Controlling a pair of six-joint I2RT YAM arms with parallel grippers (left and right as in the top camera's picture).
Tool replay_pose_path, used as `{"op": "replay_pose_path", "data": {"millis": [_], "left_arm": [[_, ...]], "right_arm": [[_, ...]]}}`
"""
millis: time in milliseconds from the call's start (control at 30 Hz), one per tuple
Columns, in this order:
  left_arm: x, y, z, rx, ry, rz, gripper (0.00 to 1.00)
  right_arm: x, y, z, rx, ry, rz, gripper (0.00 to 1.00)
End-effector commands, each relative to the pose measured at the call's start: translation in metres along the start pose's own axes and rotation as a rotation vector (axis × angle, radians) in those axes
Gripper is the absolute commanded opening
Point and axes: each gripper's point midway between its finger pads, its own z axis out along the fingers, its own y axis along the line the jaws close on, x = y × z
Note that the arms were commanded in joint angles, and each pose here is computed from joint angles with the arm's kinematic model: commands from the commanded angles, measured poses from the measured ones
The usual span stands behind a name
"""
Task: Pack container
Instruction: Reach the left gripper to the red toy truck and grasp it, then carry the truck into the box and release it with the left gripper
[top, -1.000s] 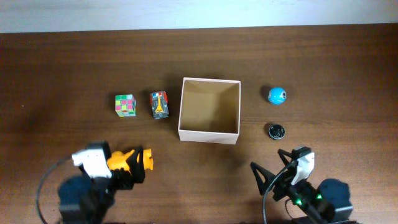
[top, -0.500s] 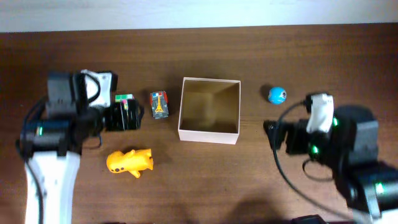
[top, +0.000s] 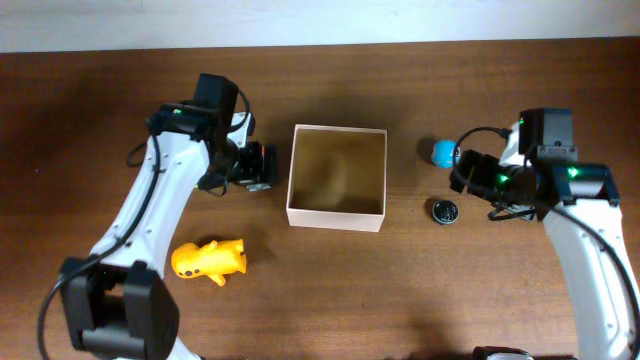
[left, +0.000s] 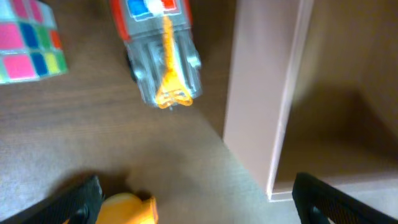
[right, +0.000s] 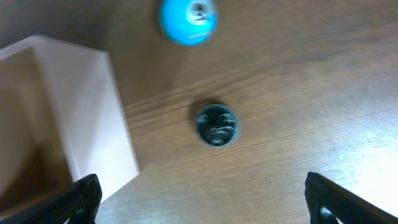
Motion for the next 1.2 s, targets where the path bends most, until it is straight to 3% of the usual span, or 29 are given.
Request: {"op": "replay_pose_path", "data": {"millis": [0,200,467,567,733,1033,1167], "left_arm": [[-0.021,0.013,0.014,-0.064,-0.052,-0.123,0.99],[-0.041,0.022,0.043,-0.105,-0.081,-0.122,1.00],[-0.047,0.030,0.091,-0.121,-0.040,-0.142,0.92],[-0.049,0.032,0.101,-0.122,-0.035,-0.142,0.85],[-0.045,0.035,0.112,-0.129,-0.011,-0.134,0.83],[-0.062,0.027,0.091,-0.123,-0.033,-0.089,0.44],[-0.079,0.016,0.052,-0.119,-0.050,-0.051,0.40]], "right_arm": [[-0.007,-0.017,0.004,0.046,0.010,0.070,0.99],[-0.008,-0.024,0.008,0.056,0.019,0.089,0.99],[-0.005,-0.024,0.008,0.060,0.031,0.090,0.99],[-0.005,-0.025,0.008,0.060,0.030,0.091,0.99],[-0.005,-0.025,0.008,0.060,0.030,0.090,0.99],[-0.005,-0.024,0.008,0.060,0.031,0.090,0.99],[-0.004,-0.025,0.008,0.061,0.034,0.091,0.99]]}}
